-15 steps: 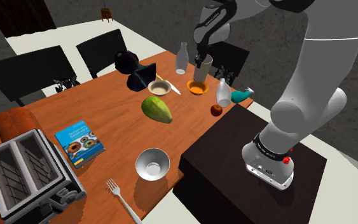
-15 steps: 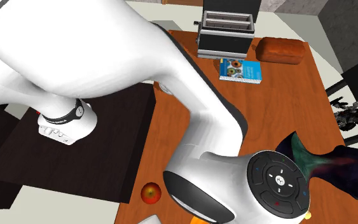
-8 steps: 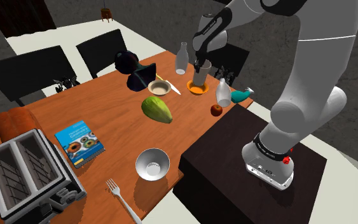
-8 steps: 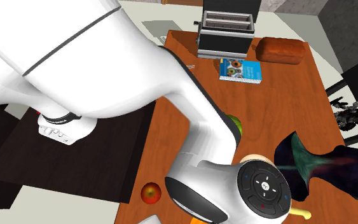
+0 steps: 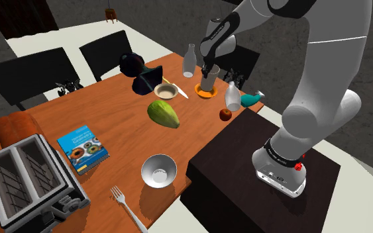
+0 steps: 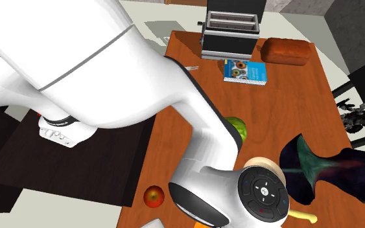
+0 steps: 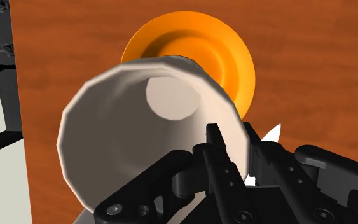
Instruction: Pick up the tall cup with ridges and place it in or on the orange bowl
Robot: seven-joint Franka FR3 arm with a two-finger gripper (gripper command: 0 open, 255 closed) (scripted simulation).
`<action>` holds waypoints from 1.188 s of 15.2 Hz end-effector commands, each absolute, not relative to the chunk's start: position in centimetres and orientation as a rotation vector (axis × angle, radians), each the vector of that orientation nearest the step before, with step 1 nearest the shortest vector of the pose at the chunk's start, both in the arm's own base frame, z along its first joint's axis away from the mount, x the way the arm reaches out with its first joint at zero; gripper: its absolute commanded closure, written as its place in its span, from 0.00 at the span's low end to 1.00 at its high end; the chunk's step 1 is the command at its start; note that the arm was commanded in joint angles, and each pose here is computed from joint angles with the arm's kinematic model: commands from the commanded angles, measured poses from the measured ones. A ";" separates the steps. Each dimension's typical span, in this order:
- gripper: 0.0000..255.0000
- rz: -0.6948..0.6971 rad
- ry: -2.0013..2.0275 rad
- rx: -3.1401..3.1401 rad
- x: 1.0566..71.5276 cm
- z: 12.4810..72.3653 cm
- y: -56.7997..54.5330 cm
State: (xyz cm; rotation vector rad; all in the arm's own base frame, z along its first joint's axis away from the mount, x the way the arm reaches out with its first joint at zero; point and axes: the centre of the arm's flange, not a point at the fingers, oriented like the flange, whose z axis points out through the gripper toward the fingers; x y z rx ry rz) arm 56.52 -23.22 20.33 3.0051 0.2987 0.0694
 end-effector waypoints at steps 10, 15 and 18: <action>0.00 0.071 0.299 3.005 56.4 23.0 -22.9; 0.00 0.071 0.299 3.005 56.2 25.3 -22.7; 0.00 0.071 0.299 3.005 56.2 25.3 -22.7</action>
